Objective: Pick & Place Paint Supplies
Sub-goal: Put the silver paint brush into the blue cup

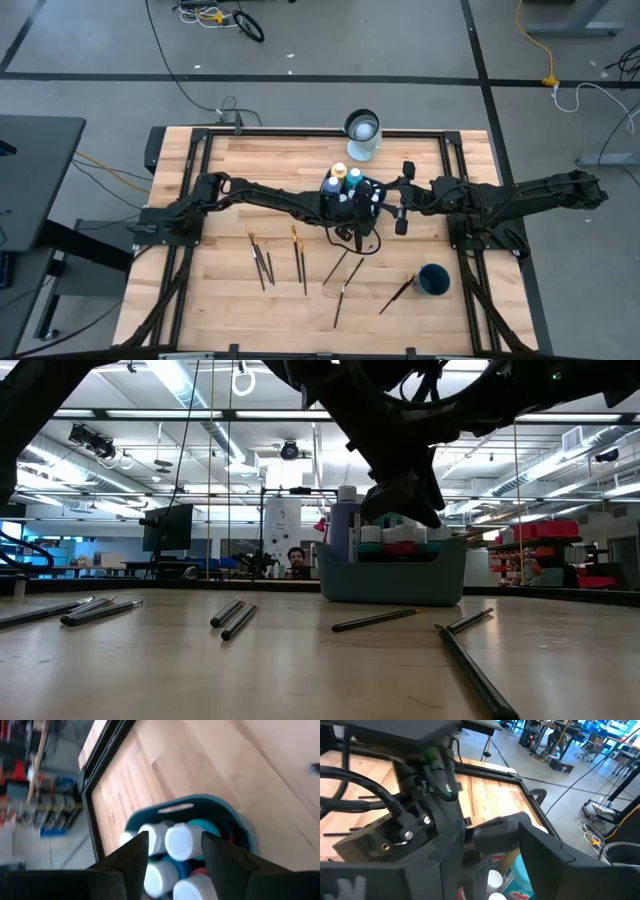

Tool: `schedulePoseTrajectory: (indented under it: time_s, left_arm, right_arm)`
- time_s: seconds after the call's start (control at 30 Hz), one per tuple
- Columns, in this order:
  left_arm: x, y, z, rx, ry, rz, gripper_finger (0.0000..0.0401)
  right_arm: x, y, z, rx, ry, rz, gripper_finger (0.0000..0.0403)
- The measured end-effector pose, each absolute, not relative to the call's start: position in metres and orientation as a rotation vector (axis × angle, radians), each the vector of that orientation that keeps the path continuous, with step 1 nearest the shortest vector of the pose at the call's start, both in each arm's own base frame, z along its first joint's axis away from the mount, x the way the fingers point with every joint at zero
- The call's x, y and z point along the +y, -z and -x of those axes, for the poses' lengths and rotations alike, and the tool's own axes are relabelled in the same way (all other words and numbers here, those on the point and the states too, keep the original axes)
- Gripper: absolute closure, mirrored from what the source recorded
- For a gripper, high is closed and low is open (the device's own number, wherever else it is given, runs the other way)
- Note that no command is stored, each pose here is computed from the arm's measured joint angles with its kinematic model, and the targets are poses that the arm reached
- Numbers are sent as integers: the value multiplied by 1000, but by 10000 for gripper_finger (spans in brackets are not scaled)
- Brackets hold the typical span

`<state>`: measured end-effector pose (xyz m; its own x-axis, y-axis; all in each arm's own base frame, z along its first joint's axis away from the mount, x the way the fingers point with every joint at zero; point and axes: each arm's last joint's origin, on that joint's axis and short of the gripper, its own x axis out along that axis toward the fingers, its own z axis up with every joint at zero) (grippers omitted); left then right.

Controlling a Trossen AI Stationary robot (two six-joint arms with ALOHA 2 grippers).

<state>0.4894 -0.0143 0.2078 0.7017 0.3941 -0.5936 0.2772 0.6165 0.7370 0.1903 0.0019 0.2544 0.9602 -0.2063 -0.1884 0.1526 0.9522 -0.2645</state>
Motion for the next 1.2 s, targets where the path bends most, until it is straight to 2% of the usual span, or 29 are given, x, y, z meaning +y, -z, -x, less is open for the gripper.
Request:
schedulePoseTrajectory:
  time_s: [0.13,0.27,0.47,0.6,0.73,0.93,1.2]
  left_arm:
    - [-19,-231,-480,804,-146,-789,217]
    - [-18,-270,-458,784,-88,-628,218]
    - [-16,-332,-409,756,-112,-480,218]
    - [-20,-354,-372,741,-108,-467,218]
    - [-18,-374,-330,643,-139,-388,218]
    - [-14,-347,-270,516,-188,-245,218]
    - [-12,-274,-217,359,-199,-103,218]
  right_arm:
    - [2,-254,-190,219,179,247,218]
    - [2,-254,-190,213,177,244,218]
    - [3,-257,-191,186,175,214,218]
    - [4,-257,-191,177,128,201,218]
    - [6,-258,-191,165,58,168,218]
    - [7,-257,-195,152,28,150,218]
    - [9,-249,-212,133,-7,227,218]
